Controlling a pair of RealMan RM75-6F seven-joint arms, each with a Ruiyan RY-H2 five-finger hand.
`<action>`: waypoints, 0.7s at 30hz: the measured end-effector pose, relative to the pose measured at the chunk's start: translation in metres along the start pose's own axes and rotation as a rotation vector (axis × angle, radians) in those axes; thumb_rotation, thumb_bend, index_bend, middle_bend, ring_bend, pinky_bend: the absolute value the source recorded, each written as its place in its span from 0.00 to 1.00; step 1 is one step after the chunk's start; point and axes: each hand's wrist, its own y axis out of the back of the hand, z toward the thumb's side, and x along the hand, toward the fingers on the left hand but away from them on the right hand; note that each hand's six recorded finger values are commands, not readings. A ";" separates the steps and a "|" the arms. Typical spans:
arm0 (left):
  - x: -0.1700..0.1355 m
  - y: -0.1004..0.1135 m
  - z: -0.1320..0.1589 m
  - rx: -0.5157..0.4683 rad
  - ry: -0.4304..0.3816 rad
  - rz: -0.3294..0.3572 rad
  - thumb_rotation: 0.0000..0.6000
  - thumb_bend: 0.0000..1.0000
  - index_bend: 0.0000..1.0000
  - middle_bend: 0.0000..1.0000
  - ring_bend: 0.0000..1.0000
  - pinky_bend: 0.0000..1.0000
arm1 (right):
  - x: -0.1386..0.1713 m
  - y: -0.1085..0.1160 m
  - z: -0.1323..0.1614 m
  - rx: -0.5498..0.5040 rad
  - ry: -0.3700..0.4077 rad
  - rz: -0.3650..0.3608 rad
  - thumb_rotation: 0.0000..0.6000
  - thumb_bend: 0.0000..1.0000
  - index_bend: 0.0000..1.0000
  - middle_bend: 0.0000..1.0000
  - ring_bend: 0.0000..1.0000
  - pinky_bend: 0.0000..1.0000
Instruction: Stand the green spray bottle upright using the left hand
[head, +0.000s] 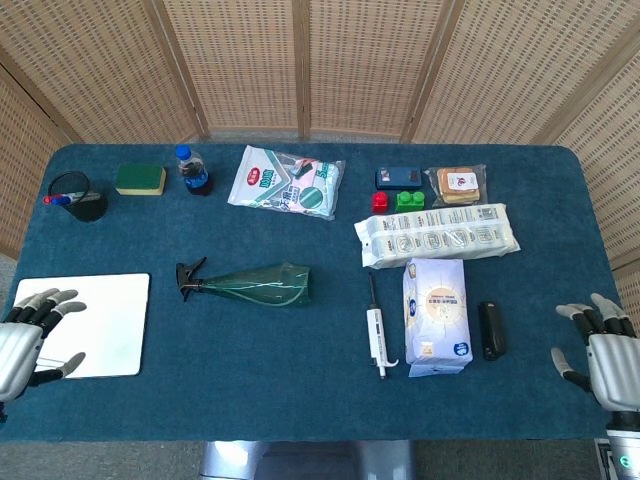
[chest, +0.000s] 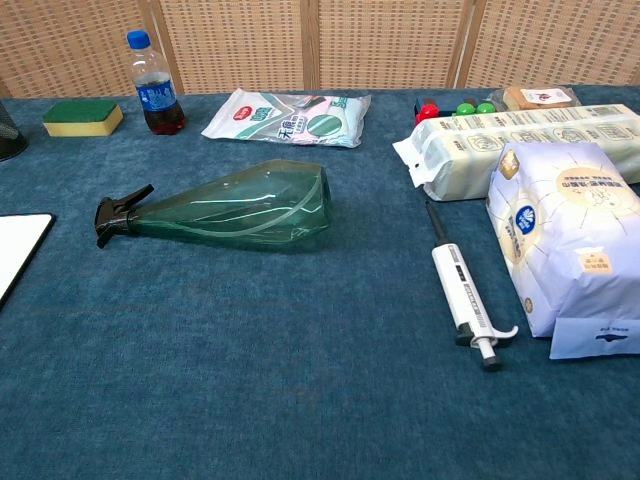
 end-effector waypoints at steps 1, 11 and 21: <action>0.001 -0.001 0.000 0.000 -0.002 -0.002 1.00 0.27 0.27 0.21 0.17 0.19 | 0.000 0.000 0.000 0.000 -0.001 -0.001 1.00 0.36 0.27 0.30 0.11 0.17; 0.025 -0.018 0.002 0.027 -0.012 -0.048 1.00 0.27 0.19 0.17 0.14 0.19 | -0.002 -0.004 0.000 -0.008 -0.012 0.011 1.00 0.37 0.27 0.30 0.11 0.17; 0.080 -0.055 0.021 0.053 -0.057 -0.115 1.00 0.28 0.00 0.02 0.01 0.15 | 0.001 -0.002 -0.006 -0.006 -0.033 0.008 1.00 0.36 0.27 0.30 0.11 0.17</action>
